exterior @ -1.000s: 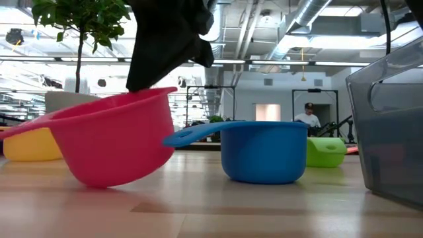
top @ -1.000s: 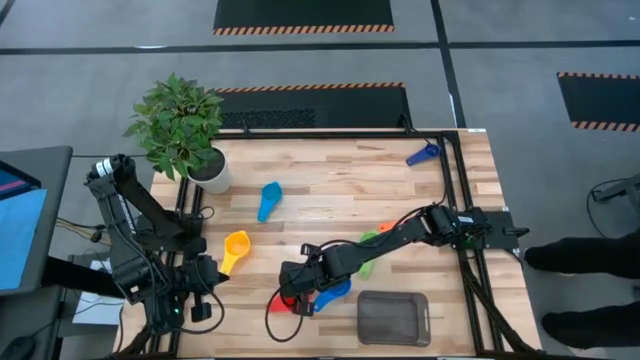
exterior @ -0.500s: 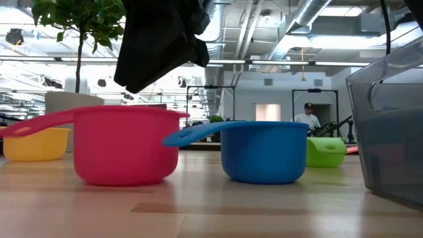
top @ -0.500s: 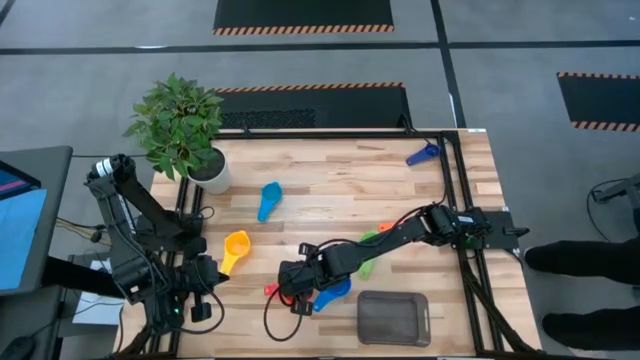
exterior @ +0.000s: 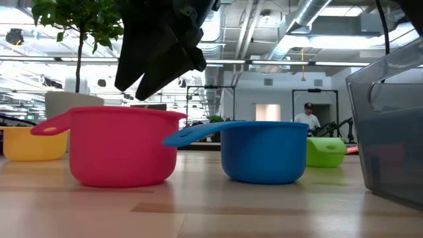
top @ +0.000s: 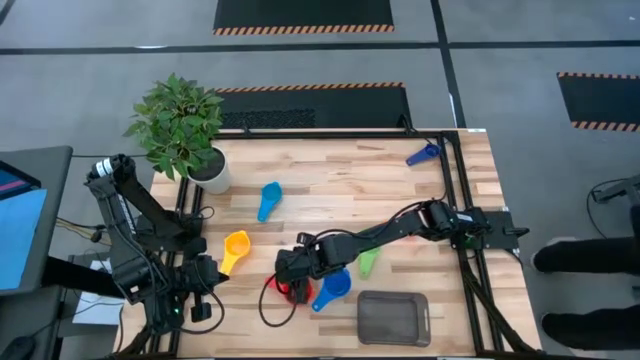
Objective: Nest measuring cups in basket
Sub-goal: Put the red measuring cup into the transparent black bin
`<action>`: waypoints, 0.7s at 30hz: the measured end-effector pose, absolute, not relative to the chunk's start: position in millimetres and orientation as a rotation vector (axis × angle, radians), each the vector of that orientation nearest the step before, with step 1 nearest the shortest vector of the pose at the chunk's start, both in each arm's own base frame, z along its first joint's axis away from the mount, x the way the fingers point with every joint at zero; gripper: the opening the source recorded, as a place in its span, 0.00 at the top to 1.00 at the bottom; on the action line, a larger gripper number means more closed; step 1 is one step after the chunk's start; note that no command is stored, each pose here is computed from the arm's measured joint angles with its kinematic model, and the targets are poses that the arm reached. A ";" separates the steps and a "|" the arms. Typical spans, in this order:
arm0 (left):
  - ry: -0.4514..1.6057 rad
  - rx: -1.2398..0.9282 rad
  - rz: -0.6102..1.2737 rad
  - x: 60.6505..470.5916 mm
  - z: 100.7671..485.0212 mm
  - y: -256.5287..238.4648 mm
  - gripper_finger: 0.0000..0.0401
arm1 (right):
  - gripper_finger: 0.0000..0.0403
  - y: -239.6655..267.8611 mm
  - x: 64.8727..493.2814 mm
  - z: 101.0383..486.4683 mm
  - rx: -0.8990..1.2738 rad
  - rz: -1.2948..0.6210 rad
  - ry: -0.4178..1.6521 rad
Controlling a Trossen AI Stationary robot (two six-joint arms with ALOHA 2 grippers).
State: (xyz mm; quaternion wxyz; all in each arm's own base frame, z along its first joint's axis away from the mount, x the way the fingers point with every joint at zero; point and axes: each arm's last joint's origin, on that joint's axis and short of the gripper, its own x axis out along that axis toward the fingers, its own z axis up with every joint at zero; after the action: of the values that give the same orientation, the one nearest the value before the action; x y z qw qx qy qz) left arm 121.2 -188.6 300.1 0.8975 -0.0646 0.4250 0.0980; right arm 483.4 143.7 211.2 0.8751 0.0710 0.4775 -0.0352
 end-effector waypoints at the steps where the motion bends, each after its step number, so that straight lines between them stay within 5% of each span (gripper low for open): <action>1: 0.880 -0.133 0.203 121.2 300.1 -188.6 1.00 | 0.45 143.9 483.2 208.9 0.154 -0.064 0.997; 21: 0.881 -0.130 0.202 121.2 300.1 -188.6 1.00 | 0.48 141.1 477.6 168.9 0.171 -0.042 1.046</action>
State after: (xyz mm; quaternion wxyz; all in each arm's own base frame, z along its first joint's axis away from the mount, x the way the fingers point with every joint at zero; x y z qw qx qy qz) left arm 121.2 -188.6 300.1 0.8976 -0.0627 0.4253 0.0973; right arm 477.6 141.1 168.9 0.8625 0.0815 0.4990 -0.0198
